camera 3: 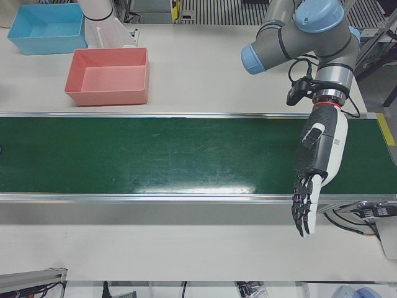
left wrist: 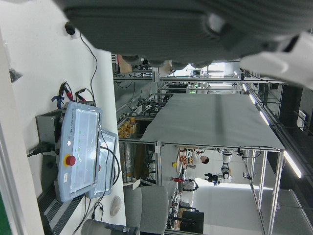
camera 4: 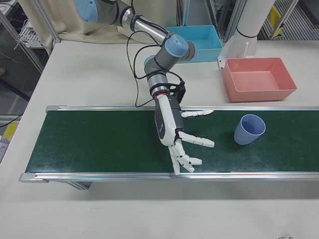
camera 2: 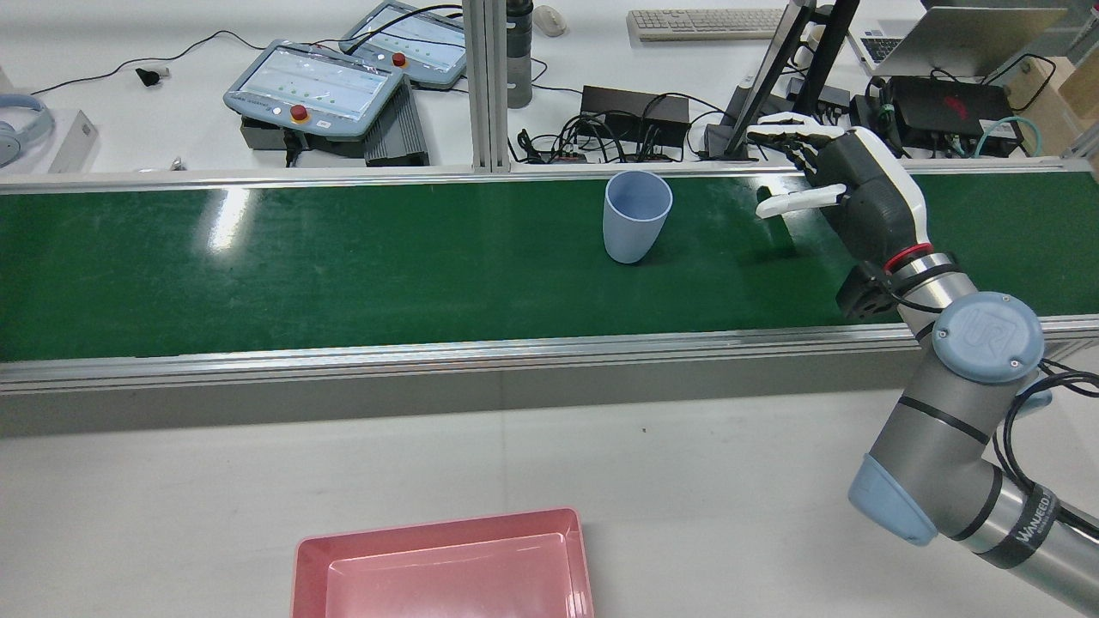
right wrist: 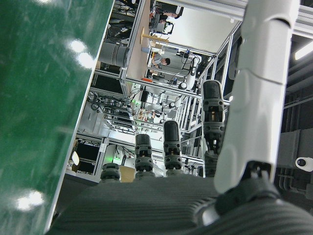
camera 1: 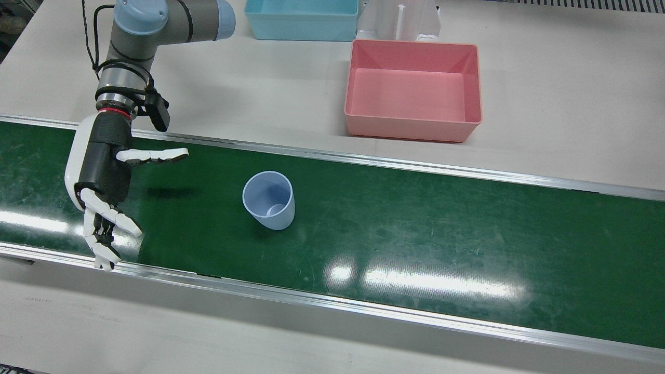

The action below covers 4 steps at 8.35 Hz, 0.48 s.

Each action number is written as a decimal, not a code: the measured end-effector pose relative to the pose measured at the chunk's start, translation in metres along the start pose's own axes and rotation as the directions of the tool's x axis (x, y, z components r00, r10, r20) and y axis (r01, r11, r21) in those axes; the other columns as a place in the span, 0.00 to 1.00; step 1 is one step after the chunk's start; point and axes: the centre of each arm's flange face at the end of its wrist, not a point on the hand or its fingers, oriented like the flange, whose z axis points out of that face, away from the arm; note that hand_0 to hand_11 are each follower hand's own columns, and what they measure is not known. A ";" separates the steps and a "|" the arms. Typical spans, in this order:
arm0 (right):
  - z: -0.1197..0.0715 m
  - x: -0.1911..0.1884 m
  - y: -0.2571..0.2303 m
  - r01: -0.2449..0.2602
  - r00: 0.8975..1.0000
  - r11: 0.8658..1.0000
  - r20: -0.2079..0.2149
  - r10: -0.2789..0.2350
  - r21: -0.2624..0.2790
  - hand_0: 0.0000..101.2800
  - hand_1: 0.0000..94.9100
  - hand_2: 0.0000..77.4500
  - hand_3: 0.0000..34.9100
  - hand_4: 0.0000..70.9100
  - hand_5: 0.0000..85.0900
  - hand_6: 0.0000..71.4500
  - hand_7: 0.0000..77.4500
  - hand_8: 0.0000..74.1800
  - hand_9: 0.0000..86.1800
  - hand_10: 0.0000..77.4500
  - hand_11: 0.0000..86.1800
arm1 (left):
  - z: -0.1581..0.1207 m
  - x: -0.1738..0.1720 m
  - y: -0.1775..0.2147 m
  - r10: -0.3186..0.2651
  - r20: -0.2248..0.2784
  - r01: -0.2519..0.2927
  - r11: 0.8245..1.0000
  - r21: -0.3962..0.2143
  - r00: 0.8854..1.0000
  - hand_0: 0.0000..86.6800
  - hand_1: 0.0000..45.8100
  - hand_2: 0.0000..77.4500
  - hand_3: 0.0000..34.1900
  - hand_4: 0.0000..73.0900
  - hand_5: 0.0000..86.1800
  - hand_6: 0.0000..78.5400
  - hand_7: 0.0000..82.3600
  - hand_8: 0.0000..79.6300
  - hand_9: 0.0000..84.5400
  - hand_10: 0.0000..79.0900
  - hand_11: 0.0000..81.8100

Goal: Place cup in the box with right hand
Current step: 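Move the open right hand onto the light blue cup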

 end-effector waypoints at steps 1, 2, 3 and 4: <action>0.000 0.000 0.000 0.003 1.000 1.000 -0.002 -0.003 0.004 0.62 0.16 0.01 0.30 0.51 0.07 0.13 0.48 0.13 0.23 0.04 0.06 | 0.000 0.000 0.000 0.000 0.000 0.000 1.000 0.000 1.000 0.00 0.01 0.01 0.00 0.00 0.00 0.00 0.00 0.00 0.00 0.00 0.00; -0.001 0.001 0.000 0.003 1.000 1.000 -0.005 -0.003 0.004 0.62 0.12 0.01 0.30 0.58 0.07 0.14 0.51 0.16 0.27 0.04 0.07 | 0.000 0.000 0.000 0.000 -0.001 0.000 1.000 -0.001 1.000 0.00 0.01 0.01 0.00 0.00 0.00 0.00 0.00 0.00 0.00 0.00 0.00; -0.001 0.004 0.001 0.003 1.000 1.000 -0.009 -0.003 0.004 0.61 0.17 0.01 0.30 0.54 0.07 0.14 0.53 0.16 0.27 0.04 0.07 | 0.000 0.000 0.000 0.000 -0.001 0.000 1.000 0.000 1.000 0.00 0.01 0.01 0.00 0.00 0.00 0.00 0.00 0.00 0.00 0.00 0.00; -0.001 0.007 0.003 0.001 1.000 1.000 -0.013 -0.001 0.002 0.61 0.13 0.01 0.30 0.55 0.07 0.14 0.53 0.16 0.27 0.04 0.07 | 0.000 0.000 0.000 0.000 -0.001 0.000 1.000 0.000 1.000 0.00 0.01 0.01 0.00 0.00 0.00 0.00 0.00 0.00 0.00 0.00 0.00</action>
